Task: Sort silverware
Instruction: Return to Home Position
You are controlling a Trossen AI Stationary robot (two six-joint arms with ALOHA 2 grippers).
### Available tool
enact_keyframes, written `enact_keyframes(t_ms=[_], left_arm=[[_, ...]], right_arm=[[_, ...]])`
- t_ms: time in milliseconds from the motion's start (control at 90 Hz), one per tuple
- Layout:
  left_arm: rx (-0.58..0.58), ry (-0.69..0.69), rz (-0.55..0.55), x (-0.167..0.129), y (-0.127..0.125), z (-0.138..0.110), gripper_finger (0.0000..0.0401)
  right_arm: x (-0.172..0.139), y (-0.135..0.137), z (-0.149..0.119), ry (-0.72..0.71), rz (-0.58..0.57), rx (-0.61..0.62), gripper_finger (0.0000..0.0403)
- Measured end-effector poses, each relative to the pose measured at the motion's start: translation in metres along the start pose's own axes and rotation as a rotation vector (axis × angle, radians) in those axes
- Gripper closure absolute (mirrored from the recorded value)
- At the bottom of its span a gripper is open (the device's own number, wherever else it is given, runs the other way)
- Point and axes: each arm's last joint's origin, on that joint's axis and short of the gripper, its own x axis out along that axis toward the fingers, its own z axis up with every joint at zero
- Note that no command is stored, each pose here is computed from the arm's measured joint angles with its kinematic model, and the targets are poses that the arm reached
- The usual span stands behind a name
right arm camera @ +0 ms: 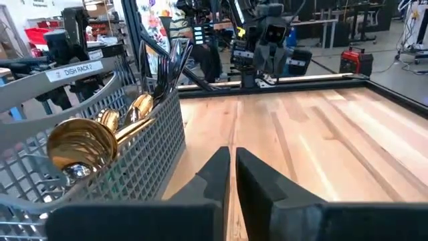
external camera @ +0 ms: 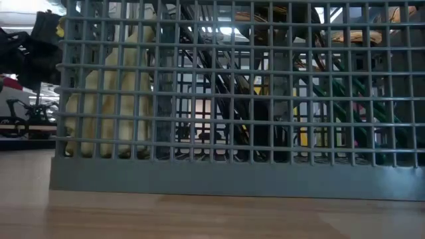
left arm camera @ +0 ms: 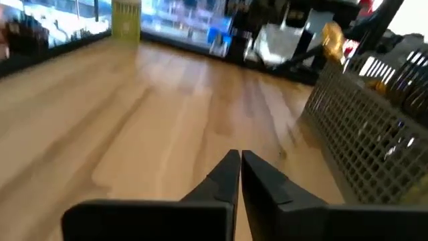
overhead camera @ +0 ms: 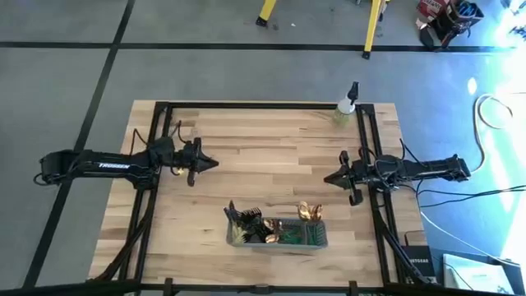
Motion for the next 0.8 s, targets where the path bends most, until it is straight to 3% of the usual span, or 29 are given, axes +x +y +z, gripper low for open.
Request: enact_keyframes(t_ms=[456,800], left_arm=[[-0.120,0.306,0.051,-0.005,0.003,-0.031,0.0401],[-0.180,0.459,0.077,-0.011,0.003,-0.046,0.0401]], right_arm=[[0.000,0.000,0.000,0.000,-0.001,0.000,0.0393],[0.000,0.000,0.000,0.001,-0.001,0.000,0.0393]])
